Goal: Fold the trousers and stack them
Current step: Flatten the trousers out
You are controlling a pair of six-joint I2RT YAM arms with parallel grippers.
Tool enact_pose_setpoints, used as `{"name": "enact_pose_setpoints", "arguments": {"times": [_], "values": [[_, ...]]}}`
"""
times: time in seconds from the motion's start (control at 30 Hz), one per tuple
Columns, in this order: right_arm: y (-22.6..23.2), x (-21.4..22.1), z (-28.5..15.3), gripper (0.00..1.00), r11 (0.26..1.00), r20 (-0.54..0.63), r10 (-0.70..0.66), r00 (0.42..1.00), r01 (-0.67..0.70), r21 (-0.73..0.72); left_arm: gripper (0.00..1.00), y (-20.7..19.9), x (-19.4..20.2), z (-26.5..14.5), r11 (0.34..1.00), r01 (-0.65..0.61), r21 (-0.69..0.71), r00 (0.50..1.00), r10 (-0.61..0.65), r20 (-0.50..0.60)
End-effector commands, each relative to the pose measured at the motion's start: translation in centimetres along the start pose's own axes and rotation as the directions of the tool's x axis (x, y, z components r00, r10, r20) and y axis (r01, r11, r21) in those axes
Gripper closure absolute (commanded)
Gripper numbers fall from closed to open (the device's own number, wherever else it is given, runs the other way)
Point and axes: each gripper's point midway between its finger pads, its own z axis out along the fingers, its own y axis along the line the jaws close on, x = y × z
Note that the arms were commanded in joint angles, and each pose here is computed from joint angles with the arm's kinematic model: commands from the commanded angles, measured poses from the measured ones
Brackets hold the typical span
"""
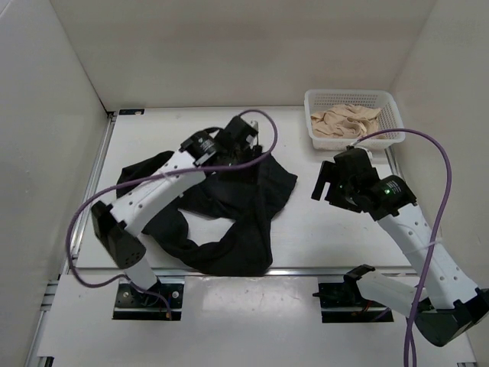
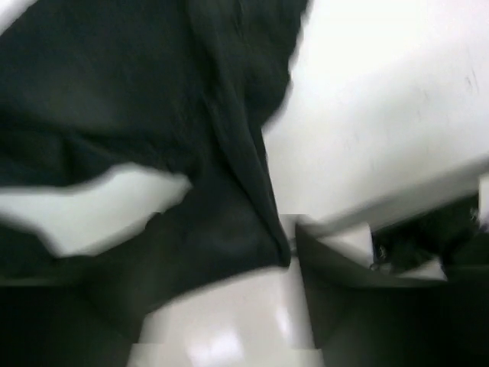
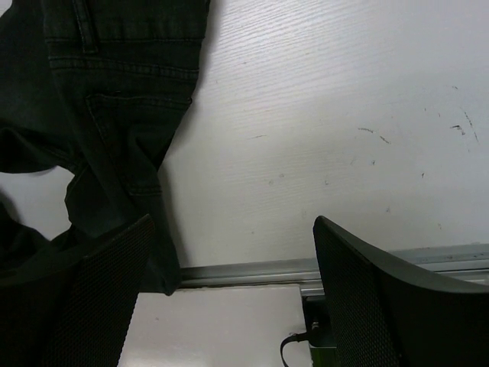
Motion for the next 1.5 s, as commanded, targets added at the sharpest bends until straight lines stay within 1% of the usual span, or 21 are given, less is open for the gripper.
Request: {"name": "enact_pose_setpoints", "arguments": {"times": [0.0, 0.03, 0.17, 0.3, 0.33, 0.37, 0.4, 0.43, 0.6, 0.7, 0.73, 0.87, 0.9, 0.97, 1.1, 1.23, 1.27, 1.3, 1.37, 1.4, 1.47], "values": [[-0.2, -1.1, -1.3, 0.1, 1.0, 0.064, 0.001, 0.998, 0.0, -0.016, 0.08, 0.4, -3.0, 5.4, 0.999, 0.016, -0.036, 1.0, -0.017, -0.019], [-0.5, -1.0, -1.7, 0.1, 1.0, 0.064, 0.001, 0.998, 0.0, -0.016, 0.0, 0.5, -3.4, 6.7, 0.999, 0.013, -0.05, 0.999, -0.014, -0.033], [-1.6, -0.2, -2.7, 0.1, 1.0, 0.068, 0.02, 0.998, -0.02, -0.005, 0.0, -0.8, -5.8, 12.1, 0.999, 0.03, 0.011, 0.996, -0.029, -0.083], [-3.0, 0.0, -5.0, 0.1, 0.999, 0.115, 0.052, 0.992, -0.052, -0.001, 0.05, -1.4, -3.9, 17.5, 0.997, 0.055, 0.055, 0.976, -0.042, -0.214], [-3.7, 0.1, -5.5, 0.1, 0.998, 0.12, 0.048, 0.992, -0.051, 0.023, 0.14, -1.8, -3.9, 17.6, 0.996, 0.044, 0.082, 0.975, -0.025, -0.221], [-4.0, 0.0, -5.7, 0.1, 0.998, 0.126, 0.056, 0.99, -0.061, 0.035, 0.53, -2.3, -4.2, 17.3, 0.993, 0.037, 0.108, 0.976, -0.013, -0.217], [-4.2, -0.6, -6.8, 0.1, 0.997, 0.157, 0.064, 0.985, -0.069, 0.027, 0.79, -2.7, -4.9, 16.7, 0.992, 0.035, 0.118, 0.98, -0.011, -0.198], [-4.7, -0.5, -7.2, 0.1, 0.996, 0.16, 0.06, 0.985, -0.069, 0.049, 0.9, -3.1, -5.8, 15.8, 0.99, 0.032, 0.134, 0.985, -0.009, -0.17], [-6.0, -2.8, -10.0, 0.13, 0.989, 0.276, 0.098, 0.956, -0.124, 0.077, 0.9, -8.8, -9.3, 9.0, 0.958, -0.058, 0.281, 0.998, 0.056, 0.013], [-6.7, -4.0, -11.1, 0.13, 0.981, 0.339, 0.13, 0.932, -0.17, 0.094, 0.9, -14.4, -6.9, 7.1, 0.883, -0.063, 0.465, 0.995, 0.09, -0.038], [-6.9, -4.4, -11.5, 0.13, 0.979, 0.358, 0.133, 0.924, -0.178, 0.097, 0.71, -15.7, -5.6, 7.9, 0.866, -0.068, 0.496, 0.991, 0.118, -0.068], [-8.0, -3.8, -11.4, 0.13, 0.968, 0.381, 0.166, 0.91, -0.224, 0.115, 0.19, -20.5, -1.4, 7.3, 0.757, -0.069, 0.65, 0.961, 0.225, -0.16], [-8.2, -3.5, -11.2, 0.13, 0.968, 0.377, 0.163, 0.912, -0.222, 0.119, 0.17, -20.6, -1.3, 7.2, 0.75, -0.066, 0.658, 0.959, 0.229, -0.164], [-8.1, -2.2, -9.9, 0.13, 0.966, 0.333, 0.175, 0.926, -0.228, 0.126, 0.0, -19.1, -4.1, 4.2, 0.758, -0.096, 0.645, 0.978, 0.193, -0.082], [-6.5, 0.7, -6.0, 0.13, 0.974, 0.202, 0.185, 0.962, -0.207, 0.091, 0.04, -12.9, -9.1, -0.3, 0.823, -0.106, 0.558, 0.994, 0.088, 0.059], [-4.9, 4.1, -1.3, 0.08, 0.982, 0.048, 0.17, 0.984, -0.173, 0.072, 0.62, -1.8, -9.6, -0.3, 0.972, 0.014, 0.235, 0.994, -0.039, 0.1], [-4.2, 5.8, -0.2, 0.07, 0.985, -0.032, 0.165, 0.986, -0.164, 0.051, 0.82, 0.2, -9.2, -1.6, 0.984, 0.033, 0.178, 0.991, -0.055, 0.122], [-3.3, 5.9, 0.5, 0.06, 0.987, -0.049, 0.16, 0.986, -0.159, 0.016, 0.85, 2.3, -8.4, -1.6, 0.992, 0.07, 0.1, 0.99, -0.082, 0.114], [-2.4, 7.3, 1.8, 0.01, 0.99, -0.114, 0.138, 0.984, -0.141, -0.022, 0.81, 8.2, -5.4, -1.7, 0.973, 0.205, -0.111, 0.975, -0.193, 0.109], [-1.5, 7.5, 2.4, 0.0, 0.988, -0.135, 0.138, 0.981, -0.146, -0.056, 0.7, 9.9, -4.4, -1.9, 0.954, 0.253, -0.158, 0.965, -0.236, 0.117], [-1.0, 7.9, 3.4, 0.0, 0.989, -0.162, 0.117, 0.98, -0.13, -0.072, 0.28, 14.5, -0.1, -2.7, 0.882, 0.399, -0.25, 0.917, -0.379, 0.124]]}}
